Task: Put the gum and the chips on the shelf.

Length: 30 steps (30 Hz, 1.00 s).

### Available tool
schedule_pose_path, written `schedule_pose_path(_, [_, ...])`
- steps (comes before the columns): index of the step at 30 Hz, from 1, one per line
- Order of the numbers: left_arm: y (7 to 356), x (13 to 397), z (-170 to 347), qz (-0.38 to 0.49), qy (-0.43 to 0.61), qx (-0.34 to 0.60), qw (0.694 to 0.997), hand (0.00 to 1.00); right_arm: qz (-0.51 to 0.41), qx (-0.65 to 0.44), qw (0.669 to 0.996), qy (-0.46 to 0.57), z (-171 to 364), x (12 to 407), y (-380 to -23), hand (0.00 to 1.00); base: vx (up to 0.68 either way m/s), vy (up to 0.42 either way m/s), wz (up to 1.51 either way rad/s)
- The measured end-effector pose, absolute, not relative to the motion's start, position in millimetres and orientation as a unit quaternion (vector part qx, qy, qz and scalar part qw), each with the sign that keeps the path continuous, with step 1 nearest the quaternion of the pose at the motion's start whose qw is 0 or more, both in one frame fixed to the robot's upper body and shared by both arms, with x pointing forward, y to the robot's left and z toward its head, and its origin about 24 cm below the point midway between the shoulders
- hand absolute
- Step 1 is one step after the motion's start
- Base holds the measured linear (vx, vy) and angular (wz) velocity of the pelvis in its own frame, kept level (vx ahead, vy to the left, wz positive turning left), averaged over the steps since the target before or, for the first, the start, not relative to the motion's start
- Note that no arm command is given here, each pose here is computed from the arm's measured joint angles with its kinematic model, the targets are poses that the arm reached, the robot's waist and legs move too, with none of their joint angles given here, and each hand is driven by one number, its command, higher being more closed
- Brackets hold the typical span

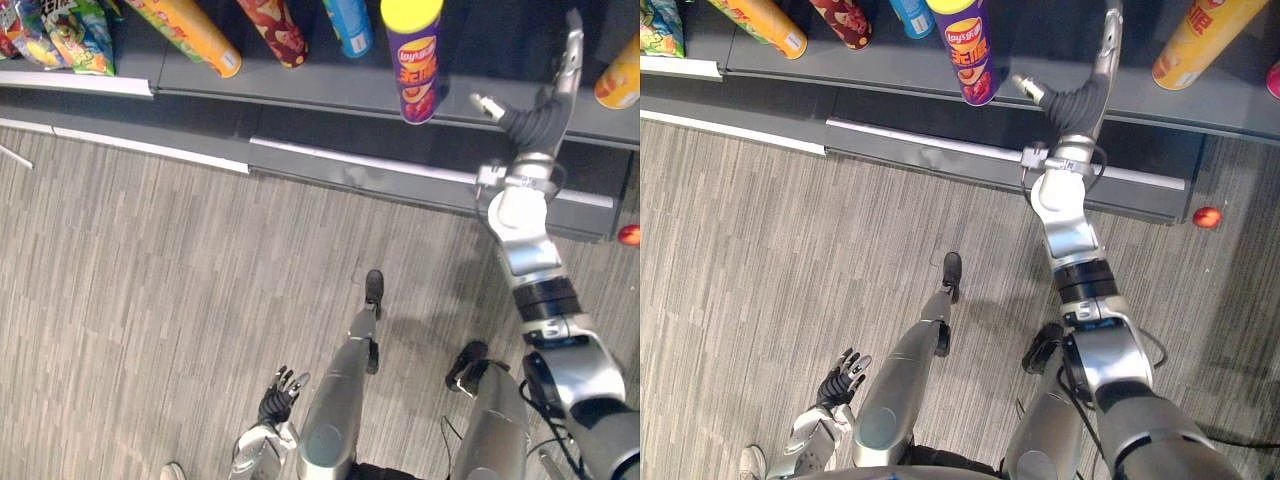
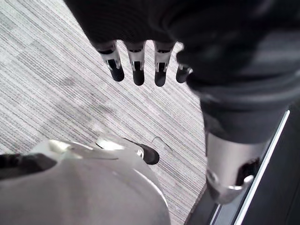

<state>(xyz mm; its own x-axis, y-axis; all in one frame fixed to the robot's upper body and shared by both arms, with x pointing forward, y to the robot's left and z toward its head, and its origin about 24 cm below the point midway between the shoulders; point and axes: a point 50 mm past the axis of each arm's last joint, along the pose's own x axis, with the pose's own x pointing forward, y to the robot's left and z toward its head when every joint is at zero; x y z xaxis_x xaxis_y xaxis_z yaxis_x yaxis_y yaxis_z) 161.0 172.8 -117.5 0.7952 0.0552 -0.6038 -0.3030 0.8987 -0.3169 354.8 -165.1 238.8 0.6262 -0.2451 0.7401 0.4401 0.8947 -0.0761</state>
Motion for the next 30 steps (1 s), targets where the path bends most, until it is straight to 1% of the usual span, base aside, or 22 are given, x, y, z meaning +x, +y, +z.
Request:
schedule_pose_path(3, [173.7,164.4,-115.7,0.126,0.294,-0.211,0.924,0.00,-0.122,-0.122,0.921,-0.350,200.5,343.7,-140.5,0.00,0.05,-0.063,-0.16])
schedule_pose_path(4, [173.3,165.7,-114.9,0.128,0.292,-0.211,0.924,0.00,-0.114,-0.123,0.923,-0.346,197.0,342.5,-137.8,0.00,0.03,-0.035,-0.25])
schedule_pose_path(6, [167.9,182.3,-103.5,0.150,0.259,-0.217,0.929,0.00,-0.052,-0.124,0.945,-0.298,163.1,331.6,-117.2,0.00,0.02,-0.034,-0.41])
schedule_pose_path(7, [166.4,188.0,-98.8,0.157,0.246,-0.220,0.931,0.00,-0.040,-0.118,0.951,-0.282,153.6,328.2,-113.6,0.00,0.03,-0.035,-0.39])
schedule_pose_path(10, [170.6,215.0,-71.1,0.204,0.172,-0.233,0.935,0.00,-0.001,-0.094,0.976,-0.194,104.6,307.6,-98.7,0.00,0.03,-0.026,-0.34])
schedule_pose_path(12, [181.2,231.3,-48.4,0.260,0.115,-0.246,0.927,0.00,0.007,-0.087,0.988,-0.128,68.5,288.0,-100.2,0.00,0.03,-0.025,-0.53])
schedule_pose_path(16, [199.8,248.1,-17.4,0.349,0.046,-0.255,0.901,0.00,0.007,-0.094,0.995,-0.046,24.5,256.1,-108.9,0.00,0.02,0.000,-0.42])
schedule_pose_path(18, [206.0,258.6,1.5,0.371,0.006,-0.228,0.900,0.00,0.006,-0.112,0.994,-0.003,2.9,238.8,-119.4,0.00,0.02,0.025,-0.40])
schedule_pose_path(21, [215.5,269.0,19.4,0.401,-0.031,-0.203,0.893,0.00,-0.007,-0.118,0.992,0.032,-14.7,227.3,-127.5,0.00,0.02,0.018,-0.38])
schedule_pose_path(25, [221.8,286.8,33.8,0.407,-0.052,-0.177,0.894,0.00,-0.016,-0.127,0.990,0.064,-30.2,218.4,-134.2,0.00,0.03,0.021,-0.29])
schedule_pose_path(30, [232.0,304.9,44.3,0.417,-0.054,-0.167,0.892,0.00,-0.019,-0.133,0.987,0.086,-40.9,209.2,-136.8,0.00,0.02,0.025,-0.23])
